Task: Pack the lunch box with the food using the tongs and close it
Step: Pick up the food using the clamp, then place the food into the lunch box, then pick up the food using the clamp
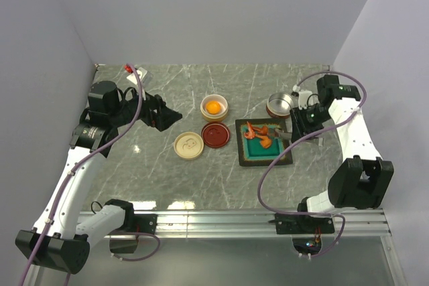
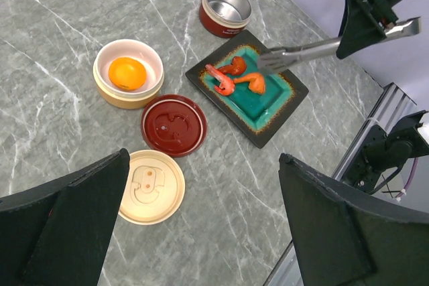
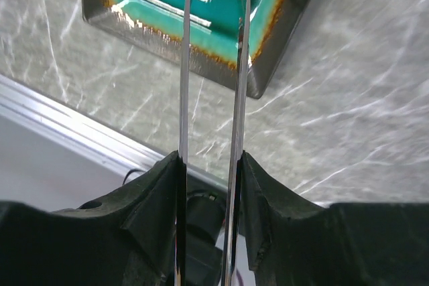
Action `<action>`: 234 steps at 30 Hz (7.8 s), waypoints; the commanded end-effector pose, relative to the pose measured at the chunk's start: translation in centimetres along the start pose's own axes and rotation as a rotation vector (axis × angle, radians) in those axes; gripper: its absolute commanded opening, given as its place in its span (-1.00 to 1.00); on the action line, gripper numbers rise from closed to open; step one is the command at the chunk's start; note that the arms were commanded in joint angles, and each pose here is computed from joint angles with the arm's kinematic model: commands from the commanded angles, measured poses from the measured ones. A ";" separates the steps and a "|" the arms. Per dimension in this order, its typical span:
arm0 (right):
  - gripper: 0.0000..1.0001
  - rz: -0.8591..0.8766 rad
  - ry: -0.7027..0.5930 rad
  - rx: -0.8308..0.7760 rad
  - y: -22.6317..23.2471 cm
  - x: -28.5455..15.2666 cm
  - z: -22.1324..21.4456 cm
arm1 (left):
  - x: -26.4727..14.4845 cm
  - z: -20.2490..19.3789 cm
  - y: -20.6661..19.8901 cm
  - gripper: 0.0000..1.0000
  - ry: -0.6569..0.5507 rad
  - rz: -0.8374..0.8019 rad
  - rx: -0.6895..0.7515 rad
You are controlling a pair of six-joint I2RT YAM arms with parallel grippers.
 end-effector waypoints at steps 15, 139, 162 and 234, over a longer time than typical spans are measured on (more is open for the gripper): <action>0.02 -0.036 -0.052 0.006 -0.3 0.9 0.3 | -0.2 0.6 -0.6 0.99 -0.027 -0.033 0.025; -0.34 -0.398 -0.131 -0.083 -10.1 1.0 12.1 | 0.6 0.6 0.0 0.99 -0.011 -0.032 0.015; -0.05 -0.514 -0.149 -0.138 -9.4 -0.6 12.4 | 0.4 0.7 -0.1 0.99 -0.014 -0.032 0.018; -0.13 0.068 0.103 -0.238 2.6 1.1 1.5 | 0.1 0.2 -0.5 0.99 0.002 -0.049 0.018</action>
Point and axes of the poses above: each gripper's point midway between its finger pads, its own x axis out along the fingers, its own y axis along the line the jaws close on, z = x × y, the point moved 2 cm from there along -x, back along the fingers, and after that the axes turned 2 degrees about -x, right-handed, at the moved point
